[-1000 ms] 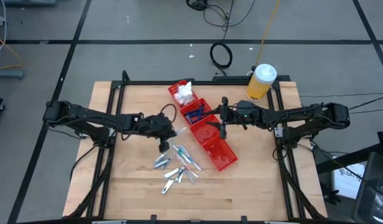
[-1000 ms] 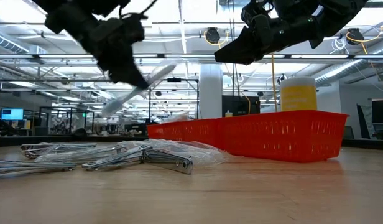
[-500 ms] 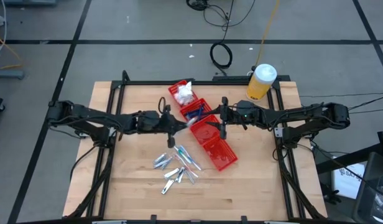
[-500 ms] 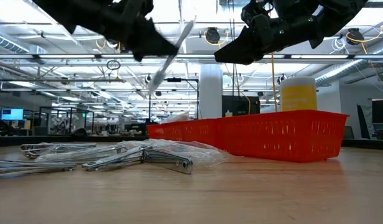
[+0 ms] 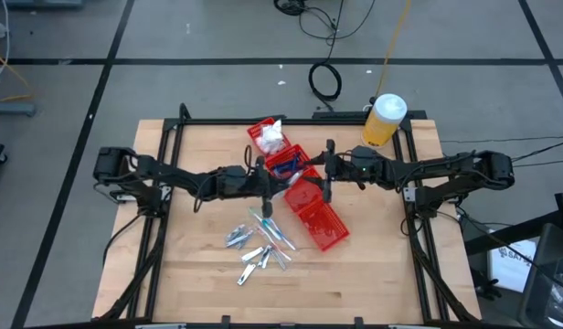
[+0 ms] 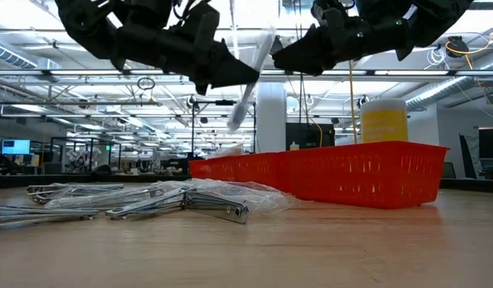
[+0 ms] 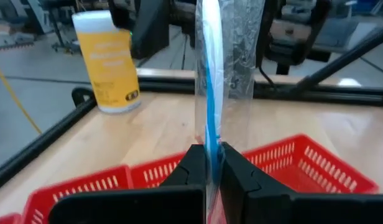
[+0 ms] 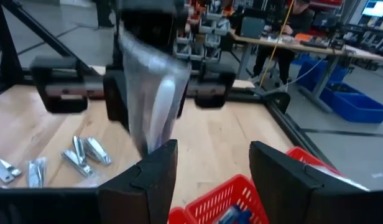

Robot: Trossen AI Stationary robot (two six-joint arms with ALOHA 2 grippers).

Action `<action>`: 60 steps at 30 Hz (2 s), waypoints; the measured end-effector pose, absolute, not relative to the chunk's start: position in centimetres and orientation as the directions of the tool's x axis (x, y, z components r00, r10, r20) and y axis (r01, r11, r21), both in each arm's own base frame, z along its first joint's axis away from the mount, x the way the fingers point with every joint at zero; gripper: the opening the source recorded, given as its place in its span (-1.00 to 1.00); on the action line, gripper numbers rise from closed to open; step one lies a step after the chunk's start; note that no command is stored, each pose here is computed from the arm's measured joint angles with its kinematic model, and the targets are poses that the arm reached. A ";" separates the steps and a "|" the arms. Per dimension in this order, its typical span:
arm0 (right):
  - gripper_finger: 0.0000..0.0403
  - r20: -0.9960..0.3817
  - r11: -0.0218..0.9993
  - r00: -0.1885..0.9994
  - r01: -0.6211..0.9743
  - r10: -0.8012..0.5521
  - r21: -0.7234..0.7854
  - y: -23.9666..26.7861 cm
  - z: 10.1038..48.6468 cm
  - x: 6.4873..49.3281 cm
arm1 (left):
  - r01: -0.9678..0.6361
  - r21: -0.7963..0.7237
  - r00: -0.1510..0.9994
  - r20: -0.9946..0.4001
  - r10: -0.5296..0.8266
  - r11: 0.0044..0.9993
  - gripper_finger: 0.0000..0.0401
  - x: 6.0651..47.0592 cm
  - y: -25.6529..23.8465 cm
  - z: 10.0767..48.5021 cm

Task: Pick & Place Travel size toiletries
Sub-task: Put the blue toothbrush into the bottom middle red bin, then put the green toothbrush into the bottom middle red bin

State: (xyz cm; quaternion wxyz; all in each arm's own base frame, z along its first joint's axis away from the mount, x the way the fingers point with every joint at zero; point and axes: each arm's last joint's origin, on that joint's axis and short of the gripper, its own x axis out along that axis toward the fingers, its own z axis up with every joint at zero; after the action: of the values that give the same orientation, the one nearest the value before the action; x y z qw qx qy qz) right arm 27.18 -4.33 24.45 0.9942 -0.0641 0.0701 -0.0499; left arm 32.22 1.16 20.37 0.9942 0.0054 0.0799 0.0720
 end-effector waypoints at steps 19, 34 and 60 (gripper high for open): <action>-0.07 -0.110 0.993 0.988 0.112 -0.106 0.047 -4.3 24.7 27.2 | -0.129 0.010 0.974 -0.189 0.128 0.992 -0.97 35.6 2.0 18.7; -0.07 -0.118 0.992 0.987 0.113 -0.107 0.049 -4.3 24.6 27.2 | -0.173 -0.077 0.955 -0.258 0.148 0.982 -0.13 35.6 2.1 18.0; -0.07 -0.056 0.996 0.997 0.054 -0.050 0.071 -4.1 25.2 27.3 | -0.114 0.025 0.907 -0.405 0.115 0.993 0.24 33.2 1.3 20.2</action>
State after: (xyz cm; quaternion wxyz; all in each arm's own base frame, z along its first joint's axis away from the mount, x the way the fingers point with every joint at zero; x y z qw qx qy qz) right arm 27.27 -4.13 25.19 0.9986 0.0364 0.0273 -0.0261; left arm 33.23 1.26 20.20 0.9765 0.0001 0.2076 0.0586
